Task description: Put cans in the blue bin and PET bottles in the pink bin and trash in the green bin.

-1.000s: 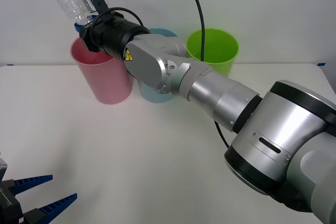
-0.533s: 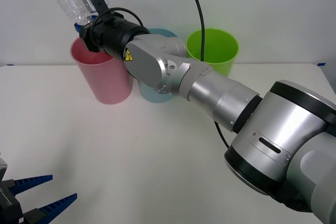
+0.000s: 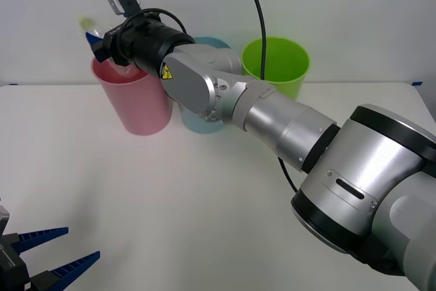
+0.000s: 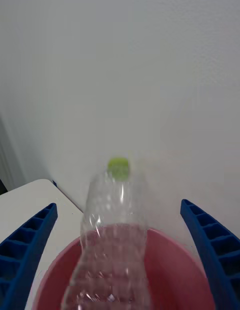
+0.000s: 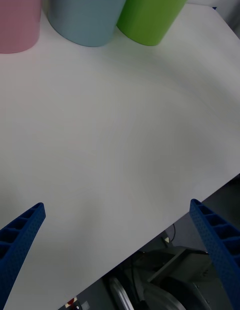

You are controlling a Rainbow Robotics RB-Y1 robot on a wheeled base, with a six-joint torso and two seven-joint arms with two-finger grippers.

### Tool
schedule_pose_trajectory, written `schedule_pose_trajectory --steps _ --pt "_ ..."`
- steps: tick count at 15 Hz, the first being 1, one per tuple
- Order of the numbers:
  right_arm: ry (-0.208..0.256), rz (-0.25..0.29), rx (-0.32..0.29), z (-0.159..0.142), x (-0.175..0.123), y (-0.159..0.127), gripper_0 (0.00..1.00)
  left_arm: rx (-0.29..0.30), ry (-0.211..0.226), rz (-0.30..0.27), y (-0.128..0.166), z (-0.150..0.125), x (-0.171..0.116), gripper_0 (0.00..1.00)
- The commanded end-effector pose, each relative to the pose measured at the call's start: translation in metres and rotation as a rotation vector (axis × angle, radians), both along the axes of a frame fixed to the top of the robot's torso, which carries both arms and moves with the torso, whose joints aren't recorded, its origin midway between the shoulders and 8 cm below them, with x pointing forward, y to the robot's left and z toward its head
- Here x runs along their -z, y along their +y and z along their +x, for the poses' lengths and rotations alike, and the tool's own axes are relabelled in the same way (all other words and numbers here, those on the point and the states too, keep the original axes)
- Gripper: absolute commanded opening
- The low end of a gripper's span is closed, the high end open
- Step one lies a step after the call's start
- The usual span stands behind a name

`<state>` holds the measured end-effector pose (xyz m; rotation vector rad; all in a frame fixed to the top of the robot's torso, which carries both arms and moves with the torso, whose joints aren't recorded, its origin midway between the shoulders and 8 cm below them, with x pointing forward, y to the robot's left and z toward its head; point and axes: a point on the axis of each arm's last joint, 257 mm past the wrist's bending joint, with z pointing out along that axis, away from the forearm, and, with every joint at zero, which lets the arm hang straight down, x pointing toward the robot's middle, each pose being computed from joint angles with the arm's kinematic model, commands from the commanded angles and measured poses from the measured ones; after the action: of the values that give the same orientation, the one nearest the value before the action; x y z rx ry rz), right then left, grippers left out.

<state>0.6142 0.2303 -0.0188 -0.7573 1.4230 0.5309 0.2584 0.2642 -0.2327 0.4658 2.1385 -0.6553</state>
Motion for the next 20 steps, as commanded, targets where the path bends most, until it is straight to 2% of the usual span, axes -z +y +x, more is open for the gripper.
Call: schedule_pose_trajectory --steps 1,18,20 --pt "-0.003 -0.002 0.0 0.0 0.0 0.0 0.94 0.0 0.0 0.0 0.0 0.0 0.0 1.0" --pt "-0.007 -0.004 0.0 0.0 0.0 0.0 0.94 0.0 0.0 0.0 0.0 0.0 0.0 1.0" --pt "-0.011 0.027 -0.027 -0.01 -0.014 0.01 0.94 0.0 0.0 0.0 0.0 0.0 0.0 1.0"
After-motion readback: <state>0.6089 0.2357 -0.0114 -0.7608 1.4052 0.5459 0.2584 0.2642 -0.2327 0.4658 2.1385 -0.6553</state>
